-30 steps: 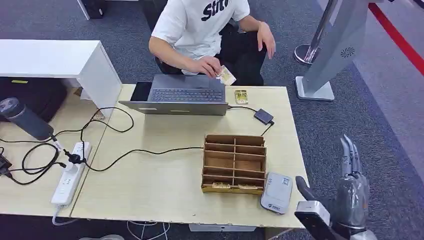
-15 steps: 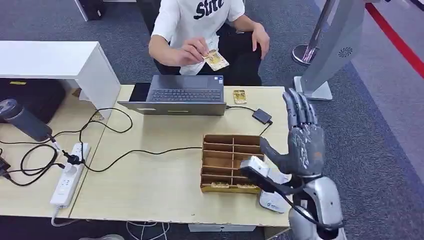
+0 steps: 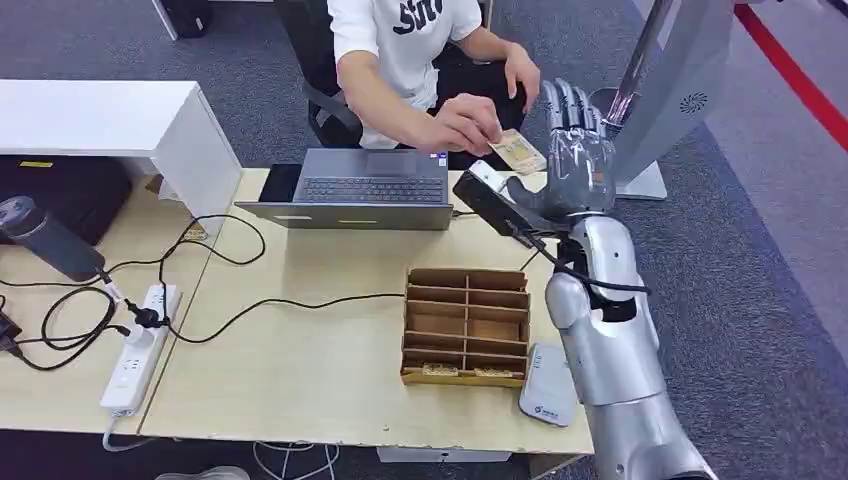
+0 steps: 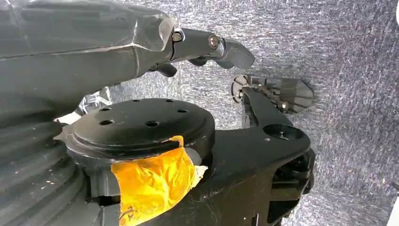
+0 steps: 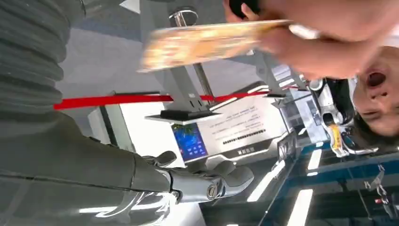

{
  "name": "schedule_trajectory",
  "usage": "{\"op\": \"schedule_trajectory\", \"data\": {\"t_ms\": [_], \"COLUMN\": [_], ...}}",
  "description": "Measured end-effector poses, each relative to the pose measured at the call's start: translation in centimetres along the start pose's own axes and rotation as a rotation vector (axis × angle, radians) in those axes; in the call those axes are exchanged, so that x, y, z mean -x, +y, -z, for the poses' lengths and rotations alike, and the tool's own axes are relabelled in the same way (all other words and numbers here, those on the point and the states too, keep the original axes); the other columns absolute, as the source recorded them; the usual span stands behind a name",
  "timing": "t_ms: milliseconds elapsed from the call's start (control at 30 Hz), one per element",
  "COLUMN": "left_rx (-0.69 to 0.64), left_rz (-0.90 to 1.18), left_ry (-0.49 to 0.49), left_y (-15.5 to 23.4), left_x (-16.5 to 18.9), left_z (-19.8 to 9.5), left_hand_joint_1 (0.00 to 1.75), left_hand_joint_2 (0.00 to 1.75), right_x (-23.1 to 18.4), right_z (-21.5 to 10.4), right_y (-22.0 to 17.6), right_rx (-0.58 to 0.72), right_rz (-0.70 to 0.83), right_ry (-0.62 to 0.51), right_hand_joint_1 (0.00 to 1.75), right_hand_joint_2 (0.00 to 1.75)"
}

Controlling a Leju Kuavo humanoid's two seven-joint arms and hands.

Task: Pass the card to the sensor for recognition and then transmit it.

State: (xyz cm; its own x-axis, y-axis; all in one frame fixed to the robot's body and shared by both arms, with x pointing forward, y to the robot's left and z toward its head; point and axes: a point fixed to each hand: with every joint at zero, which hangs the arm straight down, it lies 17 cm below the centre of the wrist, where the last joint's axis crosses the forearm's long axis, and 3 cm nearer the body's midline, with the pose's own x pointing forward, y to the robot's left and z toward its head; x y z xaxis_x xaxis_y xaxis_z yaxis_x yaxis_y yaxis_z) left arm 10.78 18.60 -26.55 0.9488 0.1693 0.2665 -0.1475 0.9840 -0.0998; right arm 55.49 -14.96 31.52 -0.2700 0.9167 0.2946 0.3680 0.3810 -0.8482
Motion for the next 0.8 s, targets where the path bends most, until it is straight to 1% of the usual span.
{"op": "schedule_trajectory", "data": {"t_ms": [200,233,267,800], "left_rx": [0.000,0.000,0.000,0.015], "left_rz": [0.000,0.000,0.001,-0.028], "left_ry": [0.001,0.001,0.002,0.002], "left_y": [0.0,0.0,0.0,-0.2], "left_x": [0.0,0.0,0.1,0.1], "left_z": [0.0,0.0,0.0,-0.1], "left_hand_joint_1": [0.00,0.00,0.00,0.00], "left_hand_joint_2": [1.75,1.75,1.75,1.75], "right_x": [-0.5,-0.5,-0.5,-2.2], "right_z": [0.1,0.1,0.1,0.0], "right_y": [0.6,0.7,0.8,1.7], "right_rx": [-0.009,-0.011,-0.013,-0.046], "right_rz": [0.017,0.019,0.021,0.083], "right_ry": [0.000,0.000,0.001,-0.037], "right_hand_joint_1": [0.00,1.61,1.75,1.75], "right_hand_joint_2": [1.75,1.75,1.75,1.75]}}
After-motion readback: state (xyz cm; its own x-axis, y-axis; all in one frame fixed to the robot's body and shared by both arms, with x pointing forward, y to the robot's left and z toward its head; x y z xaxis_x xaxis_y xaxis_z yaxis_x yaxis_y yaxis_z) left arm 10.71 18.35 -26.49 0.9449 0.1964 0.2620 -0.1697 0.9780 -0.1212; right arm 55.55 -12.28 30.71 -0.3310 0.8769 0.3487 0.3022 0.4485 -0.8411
